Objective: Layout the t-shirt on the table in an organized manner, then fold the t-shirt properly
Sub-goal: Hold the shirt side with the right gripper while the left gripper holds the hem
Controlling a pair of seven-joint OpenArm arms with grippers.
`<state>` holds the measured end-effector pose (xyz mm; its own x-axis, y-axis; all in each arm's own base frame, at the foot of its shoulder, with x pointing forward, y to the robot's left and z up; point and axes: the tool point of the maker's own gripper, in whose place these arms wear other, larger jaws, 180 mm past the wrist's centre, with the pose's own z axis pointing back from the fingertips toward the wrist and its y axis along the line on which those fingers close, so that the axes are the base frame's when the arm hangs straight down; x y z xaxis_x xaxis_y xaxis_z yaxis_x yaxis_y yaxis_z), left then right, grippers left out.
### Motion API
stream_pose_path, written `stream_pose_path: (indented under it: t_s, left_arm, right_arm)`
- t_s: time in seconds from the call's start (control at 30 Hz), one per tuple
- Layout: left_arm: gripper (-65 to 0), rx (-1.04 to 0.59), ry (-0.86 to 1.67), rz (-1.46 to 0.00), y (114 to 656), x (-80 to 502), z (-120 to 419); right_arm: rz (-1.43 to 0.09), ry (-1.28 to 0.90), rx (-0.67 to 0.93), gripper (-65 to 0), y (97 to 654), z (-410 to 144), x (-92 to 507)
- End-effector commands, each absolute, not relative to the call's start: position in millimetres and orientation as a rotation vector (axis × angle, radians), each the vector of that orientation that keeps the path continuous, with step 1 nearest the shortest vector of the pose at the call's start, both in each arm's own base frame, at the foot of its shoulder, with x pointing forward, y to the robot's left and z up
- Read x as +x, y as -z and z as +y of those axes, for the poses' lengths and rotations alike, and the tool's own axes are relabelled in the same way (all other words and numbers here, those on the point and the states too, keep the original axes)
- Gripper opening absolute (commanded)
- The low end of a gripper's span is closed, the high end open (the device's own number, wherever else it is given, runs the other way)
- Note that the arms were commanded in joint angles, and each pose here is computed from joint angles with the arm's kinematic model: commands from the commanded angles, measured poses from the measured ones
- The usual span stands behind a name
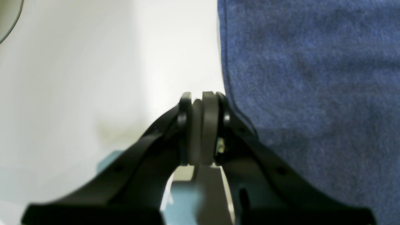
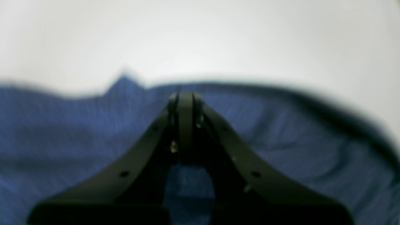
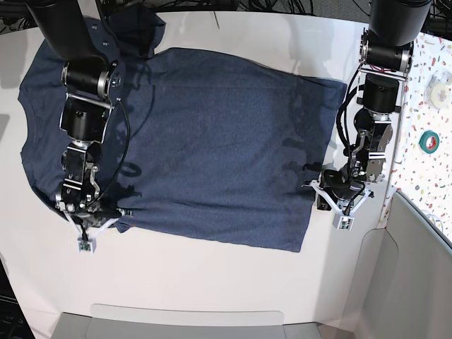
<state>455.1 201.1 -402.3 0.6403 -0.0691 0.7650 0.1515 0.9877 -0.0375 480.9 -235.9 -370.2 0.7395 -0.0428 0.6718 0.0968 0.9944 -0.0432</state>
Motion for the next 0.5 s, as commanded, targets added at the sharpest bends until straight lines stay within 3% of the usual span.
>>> stream_pose_path:
  t_s: [0.0,0.47]
  left_arm:
    - [-59.0,-0.081,0.127,-0.844,400.0,455.8,208.3]
    - [-59.0,-0.084,0.126,-0.828,407.7,449.1,207.5]
  right_arm:
    - [-0.807,0.073,-0.106,-65.0,344.2,-245.2,496.8]
    - [-0.804,0.022,-0.116,-65.0,373.2,-245.6,498.2]
